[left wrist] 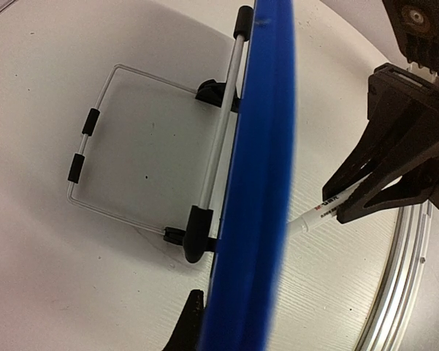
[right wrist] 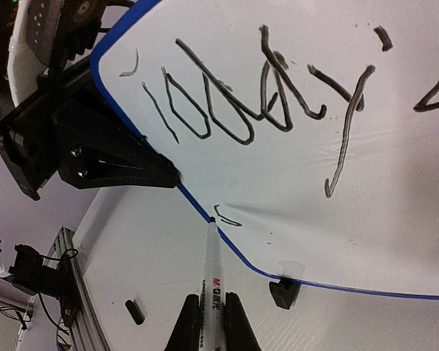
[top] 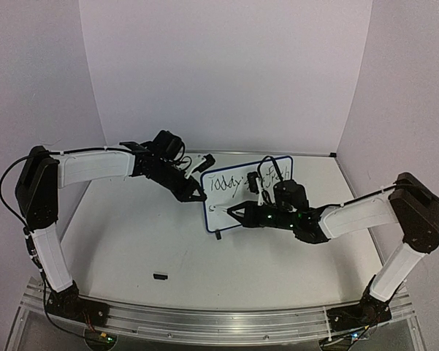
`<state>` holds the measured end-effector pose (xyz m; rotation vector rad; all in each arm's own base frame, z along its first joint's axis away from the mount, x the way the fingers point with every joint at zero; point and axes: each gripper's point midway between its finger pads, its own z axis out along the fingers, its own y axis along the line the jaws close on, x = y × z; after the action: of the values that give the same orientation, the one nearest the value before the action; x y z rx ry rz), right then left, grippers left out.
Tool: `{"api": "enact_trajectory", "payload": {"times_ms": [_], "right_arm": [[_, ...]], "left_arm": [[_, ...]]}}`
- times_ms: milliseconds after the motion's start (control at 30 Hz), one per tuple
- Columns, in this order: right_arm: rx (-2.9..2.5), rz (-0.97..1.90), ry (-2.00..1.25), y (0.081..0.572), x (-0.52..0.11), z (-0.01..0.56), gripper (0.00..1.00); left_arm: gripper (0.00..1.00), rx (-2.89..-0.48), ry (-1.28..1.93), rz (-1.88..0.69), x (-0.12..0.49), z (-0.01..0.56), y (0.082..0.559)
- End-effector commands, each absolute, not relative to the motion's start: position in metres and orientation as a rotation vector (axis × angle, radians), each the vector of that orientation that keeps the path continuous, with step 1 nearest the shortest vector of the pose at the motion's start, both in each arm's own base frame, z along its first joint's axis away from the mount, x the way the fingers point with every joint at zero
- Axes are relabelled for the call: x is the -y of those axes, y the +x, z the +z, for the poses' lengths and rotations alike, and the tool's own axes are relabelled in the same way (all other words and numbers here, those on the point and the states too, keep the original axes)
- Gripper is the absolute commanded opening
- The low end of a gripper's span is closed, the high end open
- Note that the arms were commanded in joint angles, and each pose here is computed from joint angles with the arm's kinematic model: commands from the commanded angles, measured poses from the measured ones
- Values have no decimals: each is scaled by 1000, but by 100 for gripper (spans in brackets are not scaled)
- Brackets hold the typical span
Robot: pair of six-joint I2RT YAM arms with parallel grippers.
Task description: Write a sentence on the whiteboard
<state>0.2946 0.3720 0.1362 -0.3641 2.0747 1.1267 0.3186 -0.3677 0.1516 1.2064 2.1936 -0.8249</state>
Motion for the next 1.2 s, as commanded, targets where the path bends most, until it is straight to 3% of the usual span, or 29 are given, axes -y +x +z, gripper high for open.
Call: {"api": "enact_trajectory", "payload": {"times_ms": [0,1167], "right_arm": [[-2039,1127,-360,303,-381,146,0],[-2024,1056,-329,305,-366,152,0]], "left_arm": [[0,-2191,1231,-826,372,155,316],[0,-2197,1233,-828,372,153,316]]}}
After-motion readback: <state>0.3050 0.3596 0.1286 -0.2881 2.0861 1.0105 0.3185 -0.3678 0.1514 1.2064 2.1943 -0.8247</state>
